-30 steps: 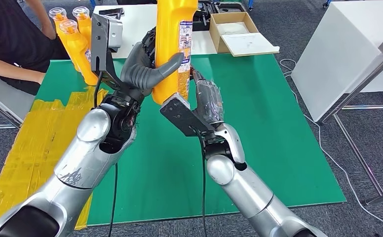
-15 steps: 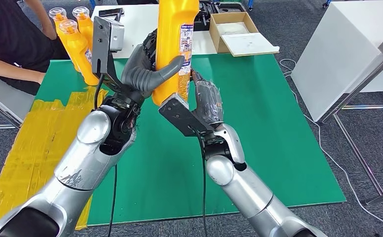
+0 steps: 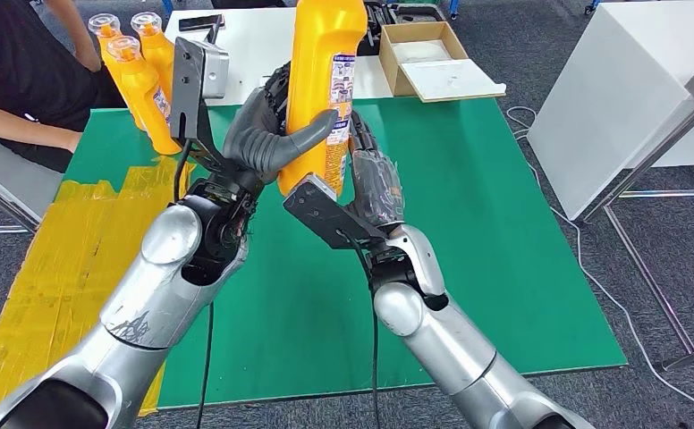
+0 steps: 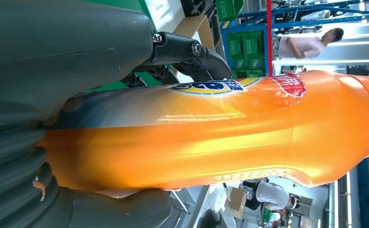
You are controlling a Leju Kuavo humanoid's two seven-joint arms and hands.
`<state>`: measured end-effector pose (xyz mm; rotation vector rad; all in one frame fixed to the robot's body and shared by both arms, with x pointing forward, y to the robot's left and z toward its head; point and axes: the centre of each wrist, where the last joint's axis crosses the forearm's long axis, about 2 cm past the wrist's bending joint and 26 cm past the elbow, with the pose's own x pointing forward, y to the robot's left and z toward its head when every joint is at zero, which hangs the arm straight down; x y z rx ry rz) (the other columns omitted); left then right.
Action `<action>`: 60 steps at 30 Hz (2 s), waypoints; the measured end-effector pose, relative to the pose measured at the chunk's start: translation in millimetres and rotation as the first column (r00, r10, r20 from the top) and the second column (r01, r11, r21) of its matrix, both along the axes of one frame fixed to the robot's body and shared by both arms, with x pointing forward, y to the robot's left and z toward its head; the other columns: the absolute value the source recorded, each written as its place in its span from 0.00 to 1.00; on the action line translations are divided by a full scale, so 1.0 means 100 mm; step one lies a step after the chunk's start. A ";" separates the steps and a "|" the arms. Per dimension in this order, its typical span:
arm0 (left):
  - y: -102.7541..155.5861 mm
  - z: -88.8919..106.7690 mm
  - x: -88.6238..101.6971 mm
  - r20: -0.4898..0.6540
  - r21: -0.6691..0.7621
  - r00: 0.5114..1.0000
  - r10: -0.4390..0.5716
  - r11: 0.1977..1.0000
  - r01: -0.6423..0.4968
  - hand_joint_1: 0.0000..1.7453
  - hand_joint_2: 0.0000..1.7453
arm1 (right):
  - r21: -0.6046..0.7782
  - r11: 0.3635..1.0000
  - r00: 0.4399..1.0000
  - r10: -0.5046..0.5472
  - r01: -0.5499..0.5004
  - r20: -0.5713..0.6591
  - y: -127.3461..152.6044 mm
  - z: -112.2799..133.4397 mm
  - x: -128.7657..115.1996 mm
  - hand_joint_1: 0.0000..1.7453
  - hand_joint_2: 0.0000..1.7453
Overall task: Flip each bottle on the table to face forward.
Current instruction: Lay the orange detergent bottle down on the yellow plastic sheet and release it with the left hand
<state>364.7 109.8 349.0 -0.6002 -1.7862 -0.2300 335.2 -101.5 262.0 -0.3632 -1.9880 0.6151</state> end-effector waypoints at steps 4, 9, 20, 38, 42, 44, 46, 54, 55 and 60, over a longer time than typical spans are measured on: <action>0.00 -0.01 0.00 -0.003 0.002 1.000 -0.004 1.000 0.004 1.00 1.00 | -0.012 1.000 1.000 -0.009 0.009 -0.005 -0.01 -0.01 0.01 0.00 0.00; 0.00 -0.01 0.00 -0.001 0.003 1.000 -0.007 1.000 0.007 1.00 1.00 | -0.024 1.000 1.000 -0.018 0.018 -0.015 -0.02 -0.04 0.01 0.00 0.00; 0.03 0.00 0.01 0.041 0.029 0.999 0.028 0.999 -0.029 1.00 1.00 | -0.090 0.995 0.997 -0.052 0.048 -0.051 -0.08 -0.16 -0.01 0.00 0.00; 1.25 0.25 0.59 0.420 0.341 0.761 0.494 0.692 -0.637 1.00 1.00 | -0.210 0.952 0.957 -0.255 0.223 -0.140 -0.76 -0.56 0.00 0.00 0.00; 1.45 0.19 0.65 0.462 0.402 0.722 0.515 0.605 -0.688 1.00 1.00 | -0.199 0.942 0.946 -0.299 0.271 -0.126 -0.97 -0.55 -0.01 0.00 0.00; 1.51 0.15 0.67 0.499 0.453 0.699 0.513 0.533 -0.715 1.00 1.00 | -0.190 0.937 0.942 -0.318 0.293 -0.111 -1.04 -0.53 -0.02 0.00 0.00; 1.60 0.05 0.70 0.551 0.513 0.671 0.496 0.432 -0.741 1.00 1.00 | -0.168 0.933 0.937 -0.337 0.319 -0.089 -1.14 -0.49 -0.04 0.00 0.00; 1.85 -0.74 0.67 0.653 0.681 0.679 0.336 0.131 -0.720 1.00 1.00 | -0.102 0.915 0.919 -0.394 0.390 -0.017 -1.56 -0.40 -0.18 0.00 0.00; 1.86 -0.84 0.65 0.651 0.697 0.689 0.319 0.108 -0.709 1.00 1.00 | -0.101 0.914 0.918 -0.397 0.393 -0.014 -1.59 -0.41 -0.20 0.00 0.00; 1.90 -1.22 0.56 0.622 0.757 0.736 0.267 0.038 -0.653 1.00 1.00 | -0.106 0.910 0.915 -0.404 0.401 -0.010 -1.69 -0.47 -0.28 0.00 0.00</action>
